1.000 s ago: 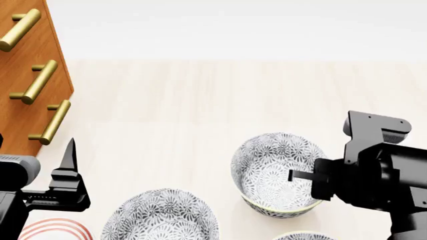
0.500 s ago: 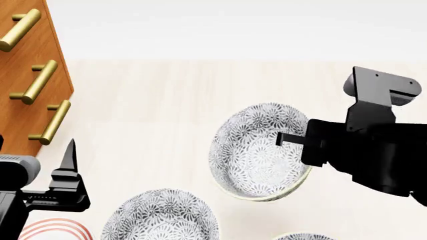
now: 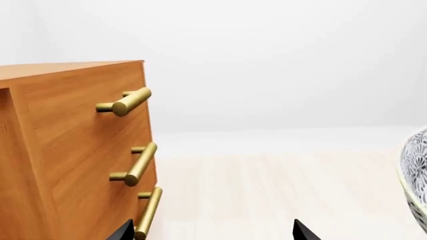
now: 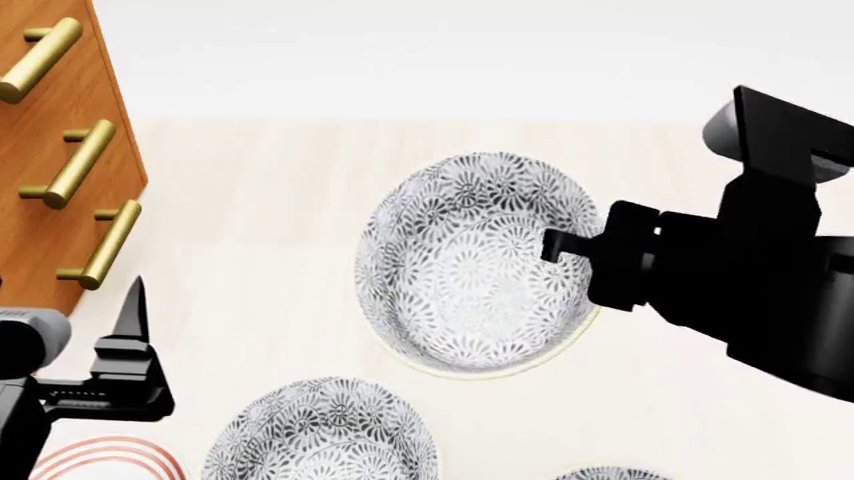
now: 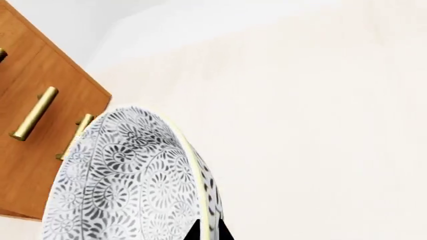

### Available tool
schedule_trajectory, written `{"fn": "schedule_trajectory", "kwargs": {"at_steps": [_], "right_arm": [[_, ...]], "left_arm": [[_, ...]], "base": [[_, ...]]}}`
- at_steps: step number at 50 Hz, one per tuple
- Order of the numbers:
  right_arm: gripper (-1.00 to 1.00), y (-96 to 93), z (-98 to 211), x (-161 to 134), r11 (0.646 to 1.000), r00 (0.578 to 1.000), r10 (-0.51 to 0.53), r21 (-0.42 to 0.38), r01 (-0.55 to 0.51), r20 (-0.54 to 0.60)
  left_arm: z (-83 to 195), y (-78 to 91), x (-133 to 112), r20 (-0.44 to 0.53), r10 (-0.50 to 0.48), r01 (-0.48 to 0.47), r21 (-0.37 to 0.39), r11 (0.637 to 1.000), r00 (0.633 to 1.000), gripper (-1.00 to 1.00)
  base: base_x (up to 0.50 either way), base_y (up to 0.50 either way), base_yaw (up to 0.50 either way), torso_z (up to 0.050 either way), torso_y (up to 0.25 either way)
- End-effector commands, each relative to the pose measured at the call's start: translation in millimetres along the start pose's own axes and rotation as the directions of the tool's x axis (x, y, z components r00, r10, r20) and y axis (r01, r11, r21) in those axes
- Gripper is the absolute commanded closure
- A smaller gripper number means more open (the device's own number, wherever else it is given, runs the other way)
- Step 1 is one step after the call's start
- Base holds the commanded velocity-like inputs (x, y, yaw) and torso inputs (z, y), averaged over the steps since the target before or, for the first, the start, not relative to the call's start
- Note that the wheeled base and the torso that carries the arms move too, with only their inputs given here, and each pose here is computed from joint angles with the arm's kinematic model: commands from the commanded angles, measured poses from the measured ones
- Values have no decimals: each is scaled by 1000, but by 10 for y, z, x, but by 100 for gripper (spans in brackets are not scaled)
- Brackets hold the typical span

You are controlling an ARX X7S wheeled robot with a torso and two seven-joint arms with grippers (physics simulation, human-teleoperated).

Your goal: Stack the bowl at the front on the bowl in the middle.

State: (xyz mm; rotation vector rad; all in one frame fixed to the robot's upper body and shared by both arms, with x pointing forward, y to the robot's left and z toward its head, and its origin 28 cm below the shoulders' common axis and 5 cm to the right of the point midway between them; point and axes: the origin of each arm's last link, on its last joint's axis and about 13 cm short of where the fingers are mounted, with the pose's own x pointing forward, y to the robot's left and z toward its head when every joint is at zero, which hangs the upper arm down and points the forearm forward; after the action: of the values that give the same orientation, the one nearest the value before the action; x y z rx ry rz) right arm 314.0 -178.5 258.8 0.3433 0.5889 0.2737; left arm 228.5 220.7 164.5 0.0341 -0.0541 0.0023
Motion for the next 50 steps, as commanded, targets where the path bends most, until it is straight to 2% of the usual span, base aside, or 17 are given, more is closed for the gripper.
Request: {"fn": "schedule_trajectory", "kwargs": {"at_steps": [1,18,22,41,50], "right_arm": [[100,11,-11,-97,991,992,125,52,-123,-24],[100,98,11,-219,979,975,204,44,-200,-92],[100,136,-8,-252,979,972,205,18,-205,-115],[100,295,-237,-120,966,945,217,-85,-244,-246],[100,367,-369,50,956,925,225,-112,-270,-307]], "left_arm": [[13,19,-1,1,6,-6,-5,1000,1000,-100],[19,70,41,-3,26,-26,-11,1000,1000,-100],[24,85,52,-2,30,-30,-12,999,1000,-100],[54,74,57,5,31,-31,-19,999,1000,-100],[54,73,48,6,31,-31,-20,999,1000,-100]], "base": [[0,0,0,0,0],[0,0,0,0,0],[0,0,0,0,2],[0,0,0,0,0],[0,0,0,0,0]]}}
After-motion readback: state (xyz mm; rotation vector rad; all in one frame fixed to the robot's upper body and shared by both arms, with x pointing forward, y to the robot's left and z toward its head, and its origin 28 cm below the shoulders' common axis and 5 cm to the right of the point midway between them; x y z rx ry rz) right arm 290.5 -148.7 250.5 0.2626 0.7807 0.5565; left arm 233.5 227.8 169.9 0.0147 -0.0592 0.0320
